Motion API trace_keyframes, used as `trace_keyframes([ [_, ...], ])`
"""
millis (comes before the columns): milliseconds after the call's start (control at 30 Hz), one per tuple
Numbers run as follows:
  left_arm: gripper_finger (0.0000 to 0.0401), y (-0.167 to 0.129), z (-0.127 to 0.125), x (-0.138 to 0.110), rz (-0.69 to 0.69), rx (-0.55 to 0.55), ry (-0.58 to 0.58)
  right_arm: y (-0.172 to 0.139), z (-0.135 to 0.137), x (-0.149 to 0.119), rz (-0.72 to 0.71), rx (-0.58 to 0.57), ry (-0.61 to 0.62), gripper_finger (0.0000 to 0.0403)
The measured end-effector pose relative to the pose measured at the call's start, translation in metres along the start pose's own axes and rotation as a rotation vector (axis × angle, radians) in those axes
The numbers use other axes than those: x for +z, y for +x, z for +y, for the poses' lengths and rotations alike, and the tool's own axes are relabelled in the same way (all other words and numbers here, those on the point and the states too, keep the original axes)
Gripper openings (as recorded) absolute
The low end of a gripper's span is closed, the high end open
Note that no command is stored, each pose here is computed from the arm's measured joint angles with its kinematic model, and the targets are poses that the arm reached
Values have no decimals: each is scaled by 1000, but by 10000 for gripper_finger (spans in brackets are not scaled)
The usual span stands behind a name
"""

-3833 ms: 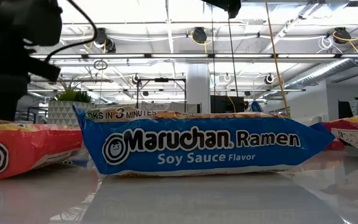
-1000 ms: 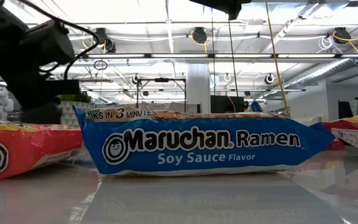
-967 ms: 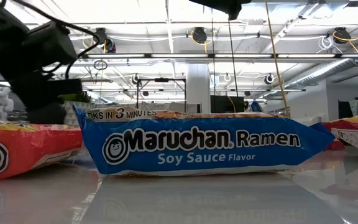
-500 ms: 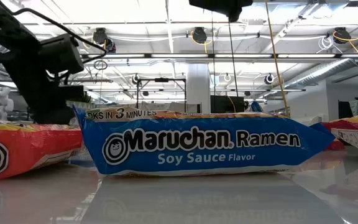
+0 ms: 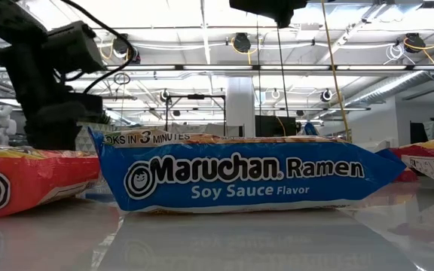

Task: Sort Maruchan noodles
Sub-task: Put the top blue noodle pack into the white bin

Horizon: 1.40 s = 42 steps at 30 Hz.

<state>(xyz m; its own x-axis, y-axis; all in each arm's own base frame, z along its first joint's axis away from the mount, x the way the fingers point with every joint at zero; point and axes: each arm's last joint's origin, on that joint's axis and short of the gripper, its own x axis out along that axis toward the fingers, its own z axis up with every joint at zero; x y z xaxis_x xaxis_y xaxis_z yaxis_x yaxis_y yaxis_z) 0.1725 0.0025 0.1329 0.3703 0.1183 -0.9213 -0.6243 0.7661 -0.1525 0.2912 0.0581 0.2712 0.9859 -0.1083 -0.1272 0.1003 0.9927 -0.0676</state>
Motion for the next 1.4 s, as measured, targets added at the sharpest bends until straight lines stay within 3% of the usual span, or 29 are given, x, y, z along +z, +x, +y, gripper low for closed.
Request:
trace_keyframes([
  [267, 150, -4, -24, -8, -49, -121, 50, 0, 0, 0, 0, -1, 0, 192],
  [500, 192, -5, -27, -5, -175, -73, -12, 0, 0, 0, 0, 0, 0, 192],
  [733, 233, -5, -27, -4, -183, -67, -42, 0, 0, 0, 0, 0, 0, 192],
  [1300, 234, 26, -24, 13, -225, 3, -68, 0, 0, 0, -1, 0, 4, 192],
  [1400, 217, 27, -22, 15, -231, 9, -56, 0, 0, 0, 0, -1, 3, 192],
])
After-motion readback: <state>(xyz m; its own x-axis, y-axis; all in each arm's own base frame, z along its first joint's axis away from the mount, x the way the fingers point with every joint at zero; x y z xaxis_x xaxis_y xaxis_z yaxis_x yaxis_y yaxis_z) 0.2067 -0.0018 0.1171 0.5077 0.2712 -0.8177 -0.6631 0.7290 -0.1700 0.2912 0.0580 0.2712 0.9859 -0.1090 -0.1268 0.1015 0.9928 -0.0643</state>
